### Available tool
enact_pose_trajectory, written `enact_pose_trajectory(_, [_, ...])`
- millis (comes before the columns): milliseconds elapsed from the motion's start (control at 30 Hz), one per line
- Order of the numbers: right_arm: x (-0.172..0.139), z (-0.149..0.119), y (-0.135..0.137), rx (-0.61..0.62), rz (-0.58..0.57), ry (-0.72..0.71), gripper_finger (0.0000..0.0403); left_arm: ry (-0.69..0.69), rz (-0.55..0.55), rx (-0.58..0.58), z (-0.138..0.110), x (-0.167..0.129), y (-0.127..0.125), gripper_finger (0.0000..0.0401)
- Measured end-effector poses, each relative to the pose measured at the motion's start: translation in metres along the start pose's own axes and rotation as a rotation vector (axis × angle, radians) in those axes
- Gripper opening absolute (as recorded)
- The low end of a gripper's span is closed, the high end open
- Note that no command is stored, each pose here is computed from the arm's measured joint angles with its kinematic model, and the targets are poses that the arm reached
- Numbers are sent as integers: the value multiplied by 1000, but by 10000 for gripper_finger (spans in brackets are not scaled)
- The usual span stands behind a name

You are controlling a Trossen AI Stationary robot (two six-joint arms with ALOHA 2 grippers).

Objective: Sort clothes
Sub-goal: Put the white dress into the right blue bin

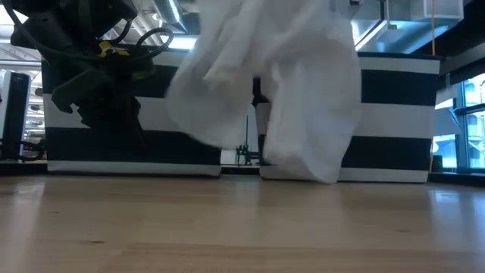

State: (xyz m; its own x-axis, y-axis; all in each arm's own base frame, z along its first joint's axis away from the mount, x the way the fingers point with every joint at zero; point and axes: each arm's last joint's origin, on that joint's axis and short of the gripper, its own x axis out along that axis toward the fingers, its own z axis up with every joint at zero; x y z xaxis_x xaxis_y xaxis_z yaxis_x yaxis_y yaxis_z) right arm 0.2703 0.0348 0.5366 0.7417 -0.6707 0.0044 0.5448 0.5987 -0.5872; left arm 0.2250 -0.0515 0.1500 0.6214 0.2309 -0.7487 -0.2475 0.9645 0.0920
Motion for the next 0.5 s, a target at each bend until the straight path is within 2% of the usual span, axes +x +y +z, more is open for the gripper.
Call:
enact_pose_trajectory(133, [0,14,-36,25,-151,-48,21,-1,0,0,0,0,0,155])
enact_pose_trajectory(300, [-2,23,-73,-18,-339,-77,19,-1,-1,-5,0,0,0,155])
enact_pose_trajectory(400, [3,20,-86,-56,-429,-26,21,-1,-1,-7,0,0,0,155])
enact_pose_trajectory(500, [15,8,-93,-90,-492,112,21,-1,-1,-7,0,0,0,155])
